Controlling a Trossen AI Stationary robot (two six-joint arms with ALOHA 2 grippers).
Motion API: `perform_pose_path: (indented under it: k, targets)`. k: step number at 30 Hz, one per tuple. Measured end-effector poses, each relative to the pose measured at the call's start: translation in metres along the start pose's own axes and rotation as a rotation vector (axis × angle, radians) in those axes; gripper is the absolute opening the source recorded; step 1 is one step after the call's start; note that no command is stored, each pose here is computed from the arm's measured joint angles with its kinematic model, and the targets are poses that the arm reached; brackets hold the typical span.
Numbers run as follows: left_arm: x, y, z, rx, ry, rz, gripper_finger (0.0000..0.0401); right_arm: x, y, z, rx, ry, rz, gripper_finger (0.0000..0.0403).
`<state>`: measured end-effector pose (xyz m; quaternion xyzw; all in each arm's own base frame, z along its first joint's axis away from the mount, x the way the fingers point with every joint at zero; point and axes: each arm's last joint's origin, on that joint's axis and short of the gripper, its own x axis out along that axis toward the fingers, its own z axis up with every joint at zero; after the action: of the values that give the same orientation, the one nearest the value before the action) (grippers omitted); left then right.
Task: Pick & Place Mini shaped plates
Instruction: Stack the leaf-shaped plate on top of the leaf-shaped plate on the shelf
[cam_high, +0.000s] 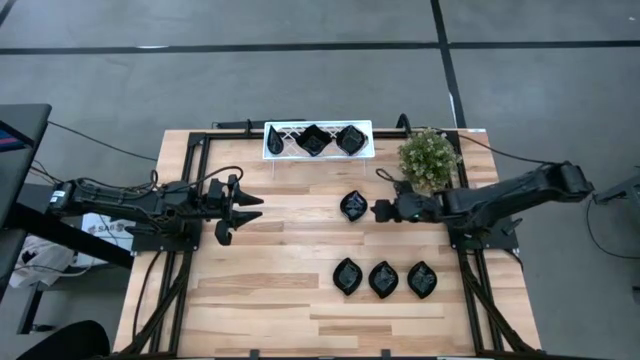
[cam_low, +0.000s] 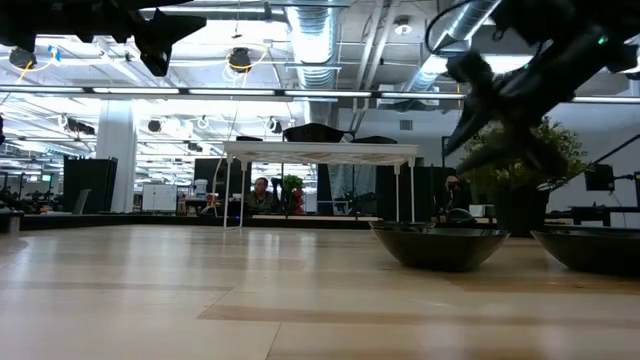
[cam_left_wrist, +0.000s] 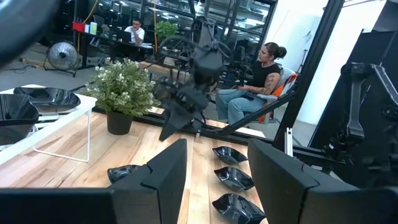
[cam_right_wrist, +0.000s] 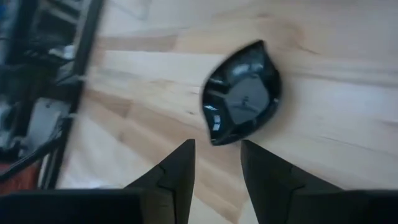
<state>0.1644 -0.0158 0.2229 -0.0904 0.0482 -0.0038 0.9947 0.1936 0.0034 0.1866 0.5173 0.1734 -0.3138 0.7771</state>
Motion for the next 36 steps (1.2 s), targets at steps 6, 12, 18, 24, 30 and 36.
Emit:
perform_pose_path:
  k: [6,12,18,24,30,36]
  targets:
    - [0.0,0.0,0.0,0.0,-0.001,0.0,0.0173,0.023,-0.011,-0.006,0.098,0.004,-0.131,0.0124]
    - [0.0,0.0,0.0,0.0,-0.001,0.0,0.0173,0.041,-0.012,-0.009,0.166,-0.012,-0.127,0.0124]
    - [0.0,0.0,0.0,-0.001,-0.001,0.0,0.0173,0.058,-0.016,-0.012,0.174,-0.021,-0.142,0.0124]
    - [0.0,0.0,0.0,-0.001,-0.001,0.0,0.0173,0.07,-0.018,-0.013,0.193,-0.032,-0.132,0.0124]
    - [0.0,0.0,0.0,-0.001,-0.001,0.0,0.0173,0.078,-0.023,-0.013,0.198,-0.036,-0.151,0.0124]
    - [0.0,0.0,0.0,-0.001,-0.001,0.0,0.0173,0.08,-0.022,-0.013,0.201,-0.04,-0.138,0.0112]
